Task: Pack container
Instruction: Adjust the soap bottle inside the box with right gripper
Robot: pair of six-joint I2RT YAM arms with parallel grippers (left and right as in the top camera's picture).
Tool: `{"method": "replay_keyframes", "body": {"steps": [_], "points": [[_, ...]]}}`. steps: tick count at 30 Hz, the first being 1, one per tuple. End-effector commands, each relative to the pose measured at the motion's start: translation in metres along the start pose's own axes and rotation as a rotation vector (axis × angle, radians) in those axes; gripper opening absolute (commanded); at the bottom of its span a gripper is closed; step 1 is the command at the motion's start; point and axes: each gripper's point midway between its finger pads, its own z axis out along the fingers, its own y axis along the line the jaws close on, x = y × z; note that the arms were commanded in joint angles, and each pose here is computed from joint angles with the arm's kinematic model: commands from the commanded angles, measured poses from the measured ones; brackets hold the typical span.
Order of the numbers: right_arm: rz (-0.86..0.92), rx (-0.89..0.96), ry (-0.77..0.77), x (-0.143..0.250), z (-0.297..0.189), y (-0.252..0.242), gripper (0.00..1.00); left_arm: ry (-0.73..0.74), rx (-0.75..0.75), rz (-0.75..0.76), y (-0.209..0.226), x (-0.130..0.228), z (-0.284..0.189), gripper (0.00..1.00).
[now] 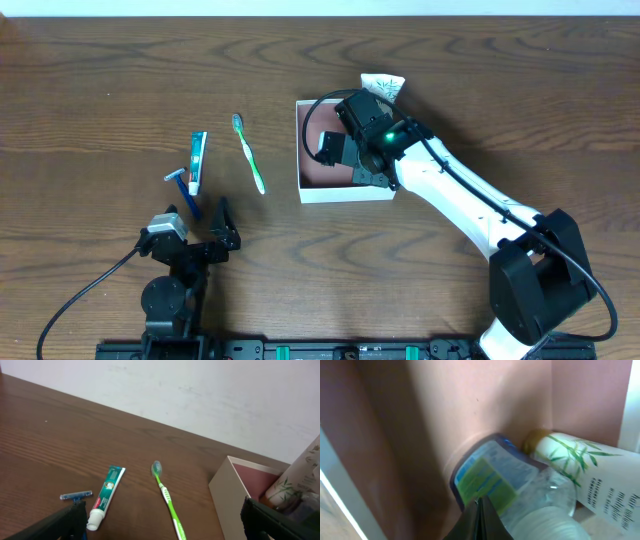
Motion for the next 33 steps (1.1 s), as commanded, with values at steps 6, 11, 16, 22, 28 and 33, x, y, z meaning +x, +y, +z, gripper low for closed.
{"method": "replay_keyframes", "body": {"steps": [6, 11, 16, 22, 28, 33], "points": [[-0.089, 0.043, 0.049, 0.009, 0.004, -0.009, 0.01, 0.043, -0.048, 0.010, 0.011, 0.015, 0.001, 0.98], [-0.083, 0.049, 0.048, 0.011, 0.005, -0.012, 0.01, 0.043, -0.048, 0.010, 0.011, 0.015, 0.001, 0.98], [-0.080, 0.061, 0.038, 0.008, 0.005, -0.015, 0.01, 0.043, -0.048, 0.011, 0.011, 0.015, 0.001, 0.98], [-0.068, 0.106, 0.003, -0.001, 0.004, -0.026, 0.01, 0.043, -0.048, 0.011, 0.011, 0.015, 0.001, 0.98], [-0.058, 0.145, -0.010, -0.005, 0.003, -0.034, 0.01, 0.043, -0.048, 0.010, 0.011, 0.015, 0.001, 0.98], [-0.049, 0.191, 0.020, -0.001, 0.002, -0.044, 0.01, 0.043, -0.048, 0.011, 0.011, 0.015, 0.001, 0.98]]}}
